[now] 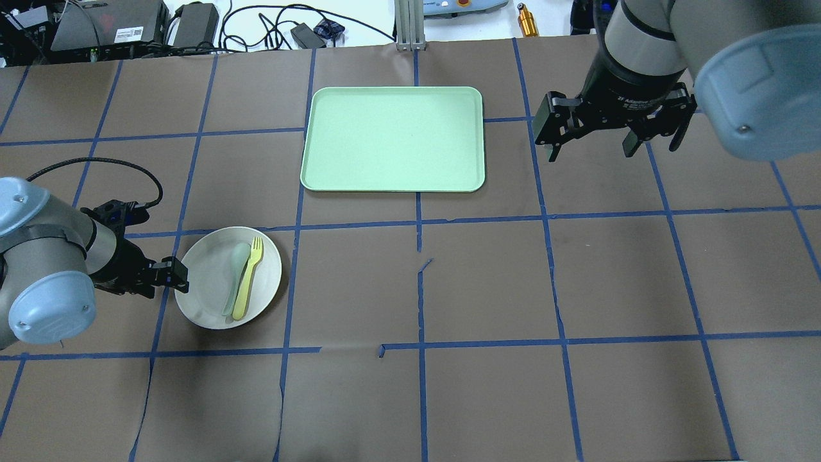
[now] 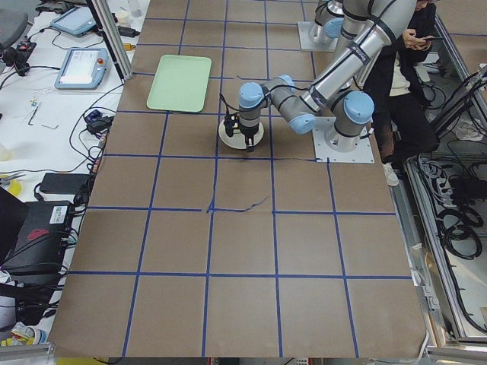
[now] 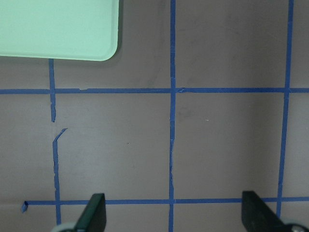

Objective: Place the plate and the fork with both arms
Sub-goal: 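Grip the plate rim with the left gripper and slide it onto the green tray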

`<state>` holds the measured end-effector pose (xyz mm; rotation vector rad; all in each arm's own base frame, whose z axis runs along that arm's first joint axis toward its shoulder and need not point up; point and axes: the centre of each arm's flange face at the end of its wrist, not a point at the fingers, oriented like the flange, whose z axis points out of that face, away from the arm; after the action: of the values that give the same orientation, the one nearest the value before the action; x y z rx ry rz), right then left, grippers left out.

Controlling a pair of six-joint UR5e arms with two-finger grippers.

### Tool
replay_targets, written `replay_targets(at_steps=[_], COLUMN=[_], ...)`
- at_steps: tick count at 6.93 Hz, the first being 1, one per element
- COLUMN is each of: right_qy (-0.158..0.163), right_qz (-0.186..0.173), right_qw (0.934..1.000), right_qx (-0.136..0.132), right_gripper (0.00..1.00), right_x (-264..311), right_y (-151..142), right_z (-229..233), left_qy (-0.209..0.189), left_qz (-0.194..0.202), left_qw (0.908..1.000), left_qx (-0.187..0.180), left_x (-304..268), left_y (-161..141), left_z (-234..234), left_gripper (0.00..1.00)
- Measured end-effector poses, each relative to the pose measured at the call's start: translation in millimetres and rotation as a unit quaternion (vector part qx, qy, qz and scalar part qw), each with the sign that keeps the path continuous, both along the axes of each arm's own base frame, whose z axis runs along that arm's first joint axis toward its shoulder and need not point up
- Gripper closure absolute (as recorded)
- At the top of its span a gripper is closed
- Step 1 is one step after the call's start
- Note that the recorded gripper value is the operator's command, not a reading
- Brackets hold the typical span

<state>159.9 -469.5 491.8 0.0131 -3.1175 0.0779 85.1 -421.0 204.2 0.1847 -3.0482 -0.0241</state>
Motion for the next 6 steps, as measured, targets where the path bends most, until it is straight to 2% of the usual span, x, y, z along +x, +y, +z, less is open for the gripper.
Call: replay_targets(at_steps=[1, 2, 5, 6], right_qy=[0.000, 0.001, 0.001, 0.001], right_qz=[0.000, 0.001, 0.001, 0.001], right_qw=[1.0000, 1.0000, 1.0000, 1.0000], right_qx=[0.000, 0.001, 0.002, 0.002], right_gripper=[0.00, 0.00, 0.00, 0.00], right_x=[0.2, 0.4, 0.5, 0.5], right_y=[0.2, 0.6, 1.2, 1.3], right_z=[-0.2, -0.4, -0.6, -0.6], left_qy=[0.005, 0.007, 0.011, 0.029], left_qz=[0.004, 0.010, 0.037, 0.043], left_qw=[1.0000, 0.9999, 0.9992, 0.9986], left_qx=[0.000, 0.000, 0.001, -0.008], left_x=[1.6, 2.6, 2.6, 1.6], left_y=[-1.7, -3.1, -7.4, -15.3], left_z=[-7.6, -12.1, -16.1, -10.3], left_gripper=[0.87, 1.00, 1.00, 1.00])
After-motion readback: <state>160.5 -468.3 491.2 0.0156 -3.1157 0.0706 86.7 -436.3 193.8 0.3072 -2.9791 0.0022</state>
